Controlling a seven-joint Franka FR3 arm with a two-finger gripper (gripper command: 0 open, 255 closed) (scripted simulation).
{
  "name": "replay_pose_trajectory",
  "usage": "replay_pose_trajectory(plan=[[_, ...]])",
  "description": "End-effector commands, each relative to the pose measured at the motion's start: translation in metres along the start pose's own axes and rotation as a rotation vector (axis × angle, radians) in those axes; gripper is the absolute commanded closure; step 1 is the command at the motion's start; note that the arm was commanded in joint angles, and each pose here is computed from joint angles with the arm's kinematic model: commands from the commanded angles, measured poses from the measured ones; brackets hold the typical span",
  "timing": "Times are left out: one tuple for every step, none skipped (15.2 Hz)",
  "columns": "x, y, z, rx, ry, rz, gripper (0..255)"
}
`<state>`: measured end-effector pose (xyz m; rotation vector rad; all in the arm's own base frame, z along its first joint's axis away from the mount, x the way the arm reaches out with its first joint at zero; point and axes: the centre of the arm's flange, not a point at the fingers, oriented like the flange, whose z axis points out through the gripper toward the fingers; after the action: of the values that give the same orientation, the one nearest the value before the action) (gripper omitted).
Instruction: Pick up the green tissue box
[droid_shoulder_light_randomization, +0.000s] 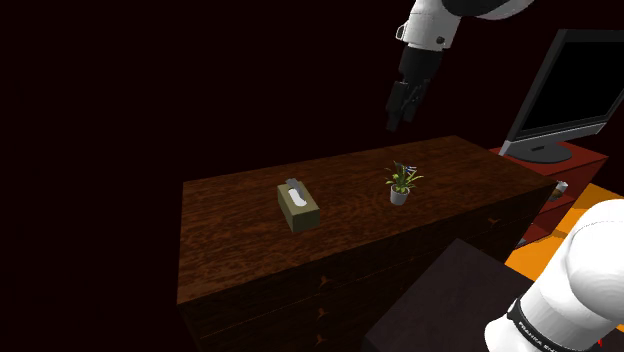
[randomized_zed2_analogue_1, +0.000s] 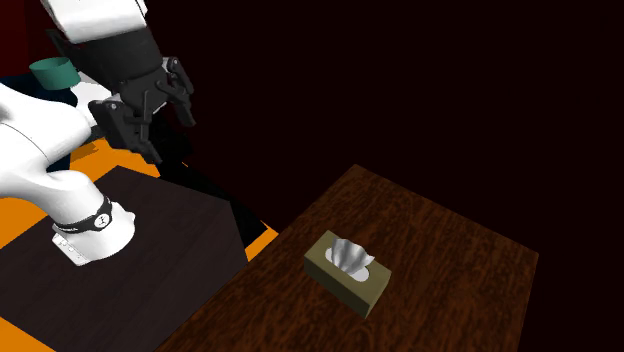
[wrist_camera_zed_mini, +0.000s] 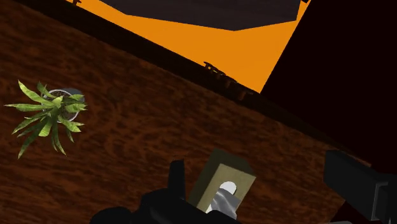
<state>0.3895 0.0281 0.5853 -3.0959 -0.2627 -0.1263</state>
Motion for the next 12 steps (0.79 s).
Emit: replay_pose_trajectory(plan=[[0.022, -0.003, 0.015, -0.026, -0.008, -0.036, 0], [0.033, -0.006, 0.023, -0.039, -0.013, -0.054, 0], [0.044, -0.008, 0.032, -0.052, -0.018, -0.071, 0], [0.055, -0.01, 0.04, -0.065, -0.023, -0.088, 0], [0.065, -0.013, 0.048, -0.078, -0.027, -0.105, 0], [0.076, -0.016, 0.057, -0.091, -0.032, -0.123, 0], [0.087, -0.018, 0.065, -0.103, -0.037, -0.14, 0], [0.097, -0.021, 0.074, -0.116, -0.042, -0.157, 0], [0.108, -0.024, 0.083, -0.129, -0.047, -0.174, 0], [0.118, -0.027, 0.092, -0.142, -0.052, -0.192, 0], [0.129, -0.03, 0.101, -0.155, -0.056, -0.209, 0], [0.139, -0.033, 0.11, -0.168, -0.061, -0.226, 0]])
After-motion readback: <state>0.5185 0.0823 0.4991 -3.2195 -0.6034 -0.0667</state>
